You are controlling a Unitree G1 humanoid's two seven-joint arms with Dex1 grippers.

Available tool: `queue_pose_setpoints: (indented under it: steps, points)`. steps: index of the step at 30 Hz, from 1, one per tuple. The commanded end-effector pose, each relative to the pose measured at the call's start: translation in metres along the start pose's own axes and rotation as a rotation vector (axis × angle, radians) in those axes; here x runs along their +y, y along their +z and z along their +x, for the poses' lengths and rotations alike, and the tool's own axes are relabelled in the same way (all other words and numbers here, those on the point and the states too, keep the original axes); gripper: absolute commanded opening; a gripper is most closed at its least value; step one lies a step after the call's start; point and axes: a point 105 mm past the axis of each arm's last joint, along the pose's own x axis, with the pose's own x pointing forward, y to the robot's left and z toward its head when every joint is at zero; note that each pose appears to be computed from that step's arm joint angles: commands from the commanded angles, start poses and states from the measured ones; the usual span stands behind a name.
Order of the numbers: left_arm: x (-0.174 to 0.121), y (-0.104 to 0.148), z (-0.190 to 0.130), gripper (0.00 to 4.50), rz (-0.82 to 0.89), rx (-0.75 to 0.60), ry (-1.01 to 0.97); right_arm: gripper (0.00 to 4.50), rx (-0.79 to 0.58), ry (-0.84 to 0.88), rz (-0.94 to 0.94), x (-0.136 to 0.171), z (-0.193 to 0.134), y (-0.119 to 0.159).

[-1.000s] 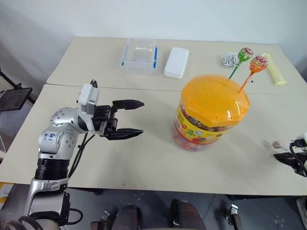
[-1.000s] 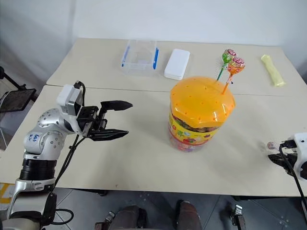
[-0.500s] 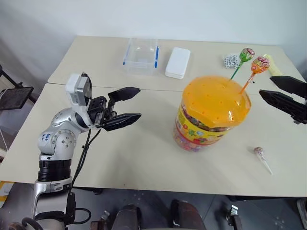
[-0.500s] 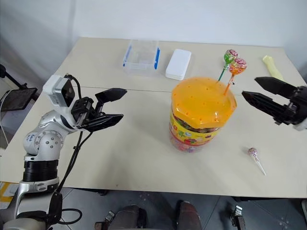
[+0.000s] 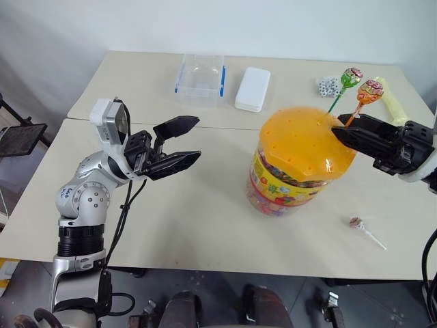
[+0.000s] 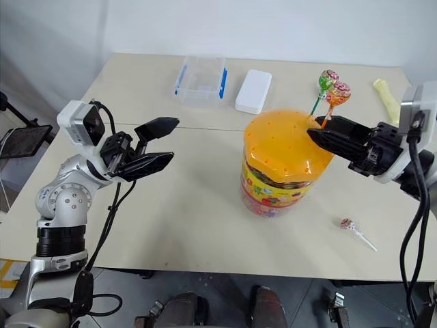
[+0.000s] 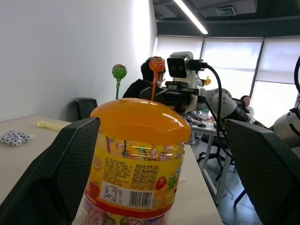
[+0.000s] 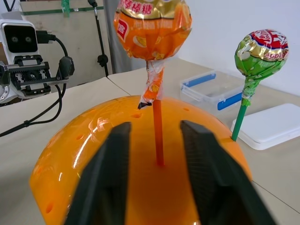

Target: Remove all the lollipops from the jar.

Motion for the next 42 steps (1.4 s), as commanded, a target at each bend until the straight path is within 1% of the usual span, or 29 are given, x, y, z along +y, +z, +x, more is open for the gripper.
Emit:
queue_pose_setpoints:
  steps: [1, 2, 4, 6, 9, 10, 12, 13, 14, 15, 18, 19, 21, 23, 26, 27, 28, 29, 31, 33, 35, 37, 39, 41, 42]
  points:
    - [-0.005, 0.014, 0.005, 4.50, 0.029, -0.046, -0.031, 0.33, -0.058, -0.001, -0.034, 0.000, -0.003, 0.015]
    - [-0.005, 0.014, 0.005, 4.50, 0.025, -0.052, -0.033, 0.03, -0.063, -0.002, -0.035, -0.001, -0.003, 0.017]
    - [-0.005, 0.015, 0.006, 4.50, 0.021, -0.058, -0.033, 0.03, -0.068, -0.002, -0.037, -0.001, -0.004, 0.019]
    - [-0.005, 0.015, 0.007, 4.50, 0.020, -0.062, -0.035, 0.03, -0.116, -0.010, -0.046, -0.003, -0.007, 0.027]
    - [-0.005, 0.014, 0.010, 4.50, 0.020, -0.067, -0.042, 0.03, -0.201, -0.068, -0.057, -0.012, -0.019, 0.050]
    - [-0.005, 0.014, 0.011, 4.50, 0.025, -0.064, -0.048, 0.03, -0.221, -0.109, -0.070, -0.018, -0.025, 0.058]
    - [-0.005, 0.016, 0.014, 4.50, 0.042, -0.070, -0.058, 0.03, -0.251, -0.260, -0.075, -0.041, -0.056, 0.072]
    - [-0.005, 0.019, 0.016, 4.50, 0.047, -0.089, -0.061, 0.03, -0.266, -0.340, -0.062, -0.053, -0.074, 0.076]
    - [-0.005, 0.021, 0.018, 4.50, 0.049, -0.100, -0.067, 0.03, -0.247, -0.390, -0.052, -0.061, -0.087, 0.073]
    - [-0.007, 0.023, 0.020, 4.50, 0.045, -0.112, -0.077, 0.03, -0.199, -0.443, -0.052, -0.068, -0.099, 0.065]
    - [-0.011, 0.025, 0.024, 4.50, 0.029, -0.128, -0.114, 0.03, 0.035, -0.575, -0.047, -0.085, -0.129, 0.025]
    - [-0.013, 0.024, 0.025, 4.50, 0.024, -0.128, -0.127, 0.03, 0.115, -0.615, -0.033, -0.089, -0.138, 0.009]
    - [-0.016, 0.022, 0.028, 4.50, 0.020, -0.113, -0.153, 0.03, 0.331, -0.712, -0.005, -0.096, -0.161, -0.031]
    - [-0.018, 0.017, 0.029, 4.50, 0.028, -0.084, -0.165, 0.03, 0.470, -0.749, 0.017, -0.095, -0.175, -0.058]
    - [-0.012, -0.001, 0.026, 4.50, 0.103, 0.052, -0.158, 0.03, 0.624, -0.807, 0.038, -0.095, -0.191, -0.095]
    - [-0.009, -0.008, 0.024, 4.50, 0.135, 0.118, -0.157, 0.03, 0.681, -0.846, 0.049, -0.097, -0.200, -0.108]
    - [-0.009, -0.018, 0.021, 4.50, 0.174, 0.214, -0.189, 0.03, 0.752, -0.841, 0.054, -0.094, -0.205, -0.121]
    - [-0.009, -0.025, 0.017, 4.50, 0.201, 0.282, -0.216, 0.03, 0.799, -0.833, 0.055, -0.092, -0.209, -0.129]
    - [-0.013, -0.031, 0.014, 4.50, 0.201, 0.344, -0.274, 0.03, 0.829, -0.817, 0.093, -0.088, -0.210, -0.140]
    - [-0.012, -0.026, 0.016, 4.50, 0.200, 0.311, -0.275, 0.51, 0.852, -0.772, 0.138, -0.082, -0.209, -0.145]
    - [-0.012, -0.021, 0.018, 4.50, 0.200, 0.283, -0.269, 1.03, 0.866, -0.745, 0.132, -0.079, -0.209, -0.145]
    - [-0.012, -0.020, 0.018, 4.50, 0.187, 0.263, -0.261, 1.68, 0.836, -0.722, 0.110, -0.079, -0.208, -0.135]
    - [-0.012, -0.017, 0.018, 4.50, 0.173, 0.232, -0.248, 2.37, 0.760, -0.663, 0.046, -0.079, -0.199, -0.115]
    - [-0.007, -0.006, 0.022, 4.50, 0.151, 0.138, -0.198, 3.15, 0.606, -0.576, -0.033, -0.077, -0.181, -0.082]
    - [-0.004, 0.001, 0.024, 4.50, 0.138, 0.089, -0.173, 3.41, 0.505, -0.525, -0.058, -0.074, -0.168, -0.063]
